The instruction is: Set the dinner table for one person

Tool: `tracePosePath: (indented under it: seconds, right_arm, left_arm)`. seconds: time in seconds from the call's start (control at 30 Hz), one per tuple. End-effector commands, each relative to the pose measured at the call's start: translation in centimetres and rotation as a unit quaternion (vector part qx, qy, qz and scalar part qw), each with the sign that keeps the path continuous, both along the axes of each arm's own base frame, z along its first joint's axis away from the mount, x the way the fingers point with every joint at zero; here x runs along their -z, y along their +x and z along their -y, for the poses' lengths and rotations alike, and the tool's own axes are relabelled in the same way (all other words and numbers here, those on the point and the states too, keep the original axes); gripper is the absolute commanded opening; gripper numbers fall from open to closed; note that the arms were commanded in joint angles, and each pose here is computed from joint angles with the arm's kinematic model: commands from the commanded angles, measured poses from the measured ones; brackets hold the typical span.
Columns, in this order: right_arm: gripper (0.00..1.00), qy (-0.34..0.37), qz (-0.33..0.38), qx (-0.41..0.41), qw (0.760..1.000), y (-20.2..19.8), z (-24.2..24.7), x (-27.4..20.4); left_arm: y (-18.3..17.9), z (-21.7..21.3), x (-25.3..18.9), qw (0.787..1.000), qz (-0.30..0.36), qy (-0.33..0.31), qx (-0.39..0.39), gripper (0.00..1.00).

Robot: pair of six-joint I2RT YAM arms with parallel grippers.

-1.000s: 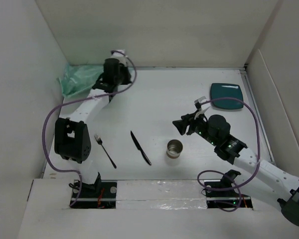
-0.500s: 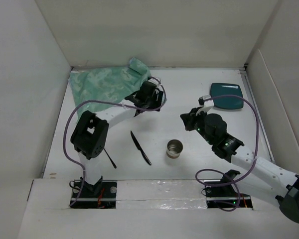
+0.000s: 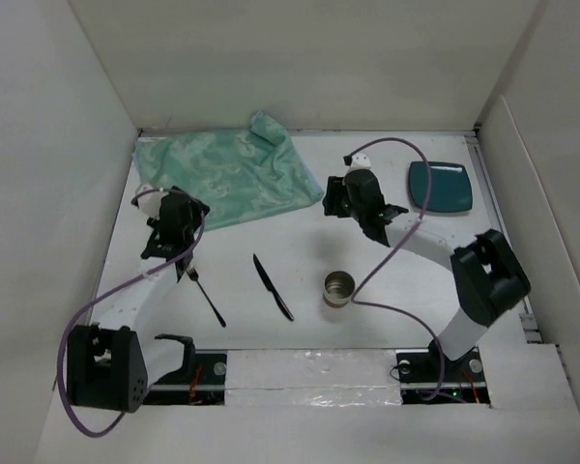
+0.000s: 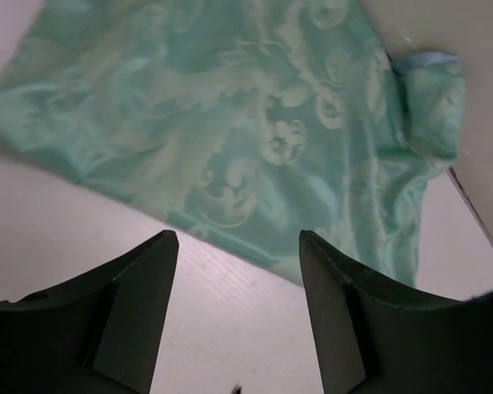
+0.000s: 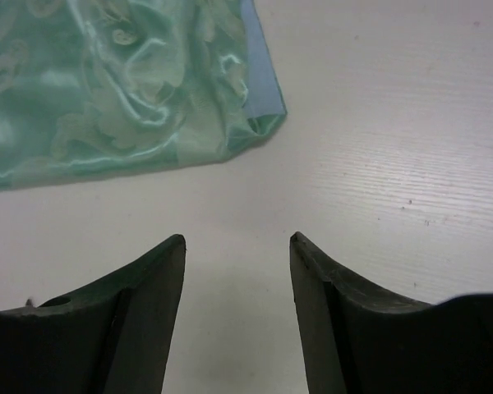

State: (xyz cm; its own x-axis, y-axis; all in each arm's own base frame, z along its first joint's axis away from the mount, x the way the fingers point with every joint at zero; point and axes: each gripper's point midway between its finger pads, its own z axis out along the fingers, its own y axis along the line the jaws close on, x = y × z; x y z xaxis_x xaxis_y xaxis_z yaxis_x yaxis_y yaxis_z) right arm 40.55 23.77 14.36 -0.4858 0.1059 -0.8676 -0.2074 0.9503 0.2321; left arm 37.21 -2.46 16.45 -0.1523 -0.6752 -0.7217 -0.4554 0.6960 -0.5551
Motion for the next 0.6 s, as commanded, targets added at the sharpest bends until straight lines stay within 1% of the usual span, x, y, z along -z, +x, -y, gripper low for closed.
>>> tracePosePath:
  seconds: [0.0,0.03,0.07,0.1,0.17,0.2,0.27,0.33,0.37,0.43,0.47,0.5,0.57]
  right_arm:
    - [0.59,0.03,-0.023,0.003,0.999,3.4,-0.1,1.3]
    - [0.59,0.042,-0.053,-0.007,0.998,3.8,-0.7,3.4]
    - [0.59,0.049,-0.067,-0.007,0.997,4.2,-0.5,4.0]
    - [0.59,0.06,-0.067,-0.011,0.996,4.7,-1.0,3.8]
    - [0.59,0.072,-0.082,-0.005,0.994,5.0,-1.5,5.1]
    - [0.59,0.079,-0.086,-0.002,0.993,5.1,-1.7,5.3]
    - [0.59,0.104,-0.089,0.009,0.991,5.7,-1.9,5.5]
    - [0.6,0.123,-0.106,0.0,0.987,5.8,-2.8,6.2]
    - [0.6,0.125,-0.109,0.001,0.986,6.0,-3.0,6.6]
    - [0.61,0.134,-0.127,-0.002,0.983,6.0,-3.6,7.8]
    - [0.61,0.138,-0.128,-0.001,0.982,6.2,-3.8,7.9]
    - [0.61,0.14,-0.13,-0.001,0.982,6.3,-3.9,8.5]
    - [0.61,0.156,-0.13,0.002,0.979,6.9,-4.0,8.4]
  left_arm:
    - [-2.0,-2.7,-0.2,0.994,0.045,-0.077,-0.067,0.57]
    - [-2.9,-3.3,0.8,0.993,0.036,-0.078,-0.076,0.57]
    - [-3.7,-3.8,0.6,0.993,0.036,-0.078,-0.086,0.57]
    - [-4.2,-4.1,0.6,0.992,0.037,-0.078,-0.095,0.57]
    - [-5.6,-5.0,1.3,0.99,0.028,-0.071,-0.12,0.58]
    - [-6.0,-5.6,1.6,0.988,0.025,-0.069,-0.133,0.61]
    - [-6.9,-7.2,2.4,0.985,0.014,-0.065,-0.157,0.63]
    - [-7.3,-7.8,3.6,0.983,0.004,-0.081,-0.163,0.65]
    - [-7.1,-8.9,3.7,0.978,0.015,-0.099,-0.182,0.65]
    - [-6.9,-9.1,4.9,0.975,0.009,-0.134,-0.178,0.67]
    - [-6.7,-10.0,5.4,0.971,0.01,-0.146,-0.191,0.67]
    - [-6.7,-10.4,5.6,0.968,0.011,-0.152,-0.198,0.68]
    - [-6.6,-11.3,6.1,0.965,0.014,-0.156,-0.212,0.69]
